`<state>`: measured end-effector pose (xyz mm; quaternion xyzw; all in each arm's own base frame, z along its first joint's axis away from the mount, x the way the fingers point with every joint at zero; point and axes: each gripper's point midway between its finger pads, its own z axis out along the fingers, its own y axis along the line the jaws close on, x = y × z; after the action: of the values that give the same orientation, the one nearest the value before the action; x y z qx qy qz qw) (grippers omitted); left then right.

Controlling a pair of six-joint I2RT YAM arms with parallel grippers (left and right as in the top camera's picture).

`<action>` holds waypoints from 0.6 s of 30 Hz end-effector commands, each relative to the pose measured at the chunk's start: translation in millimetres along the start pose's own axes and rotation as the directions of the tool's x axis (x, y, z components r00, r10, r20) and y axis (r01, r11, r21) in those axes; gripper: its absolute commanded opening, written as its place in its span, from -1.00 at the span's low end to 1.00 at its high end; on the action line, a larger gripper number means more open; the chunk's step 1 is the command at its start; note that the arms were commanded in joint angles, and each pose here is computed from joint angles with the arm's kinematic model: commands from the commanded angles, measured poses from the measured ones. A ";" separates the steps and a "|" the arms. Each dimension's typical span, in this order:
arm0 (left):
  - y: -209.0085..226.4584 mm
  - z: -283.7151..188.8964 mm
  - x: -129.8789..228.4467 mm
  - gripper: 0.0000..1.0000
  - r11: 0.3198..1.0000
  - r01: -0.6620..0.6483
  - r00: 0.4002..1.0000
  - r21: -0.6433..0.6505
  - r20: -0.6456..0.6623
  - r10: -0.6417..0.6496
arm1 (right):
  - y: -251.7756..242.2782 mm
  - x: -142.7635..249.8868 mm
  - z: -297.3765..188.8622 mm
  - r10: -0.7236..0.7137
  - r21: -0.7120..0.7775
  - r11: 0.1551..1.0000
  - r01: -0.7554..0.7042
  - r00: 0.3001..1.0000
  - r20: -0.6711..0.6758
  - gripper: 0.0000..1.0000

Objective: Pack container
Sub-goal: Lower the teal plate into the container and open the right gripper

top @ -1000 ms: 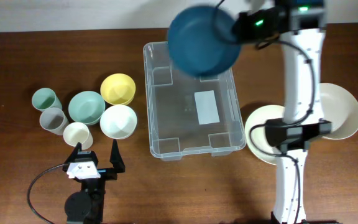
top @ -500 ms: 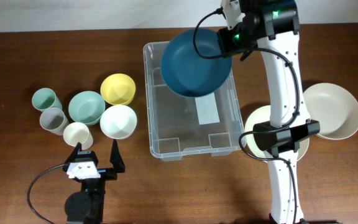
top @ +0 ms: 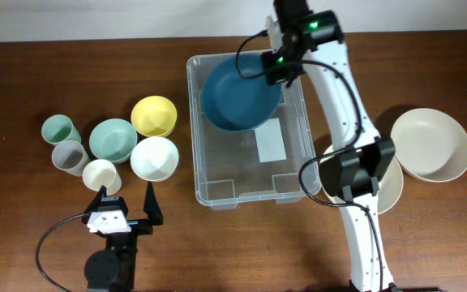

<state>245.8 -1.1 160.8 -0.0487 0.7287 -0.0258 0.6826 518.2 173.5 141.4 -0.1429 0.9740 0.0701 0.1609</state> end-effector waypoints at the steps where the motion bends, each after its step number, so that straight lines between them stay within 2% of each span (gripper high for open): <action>1: -0.5 0.1 1.6 0.99 1.000 -0.016 1.000 0.006 -0.001 0.016 | 6.9 5.3 17.4 0.004 0.007 1.000 -0.004 1.000 -0.026 -0.92; 7: -0.5 0.1 1.6 0.99 1.000 -0.016 1.000 0.006 -0.001 0.016 | 3.5 -6.2 25.3 0.004 0.010 1.000 -0.004 1.000 0.020 -0.92; 8: -0.5 0.1 1.6 1.00 1.000 -0.016 1.000 0.006 -0.001 0.016 | 2.0 -7.9 25.1 0.006 0.011 1.000 -0.006 1.000 0.027 -0.86; 10: -0.5 0.1 1.6 0.99 1.000 -0.016 1.000 0.006 -0.001 0.016 | 0.7 -9.6 25.0 0.008 0.011 1.000 -0.008 0.999 0.034 -0.06; 12: -0.5 0.1 1.6 0.99 1.000 -0.016 1.000 0.006 -0.001 0.016 | -0.8 -9.9 24.8 0.010 0.012 1.000 -0.010 0.999 0.035 0.00; 18: -0.5 0.1 1.6 0.99 1.000 -0.016 1.000 0.006 -0.001 0.016 | -1.2 -20.7 20.6 0.008 0.010 1.000 -0.009 0.997 0.080 0.01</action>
<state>245.8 -1.1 160.8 -0.0487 0.7287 -0.0258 0.6826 537.0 184.8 124.3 -0.1429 0.9692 0.0727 0.1872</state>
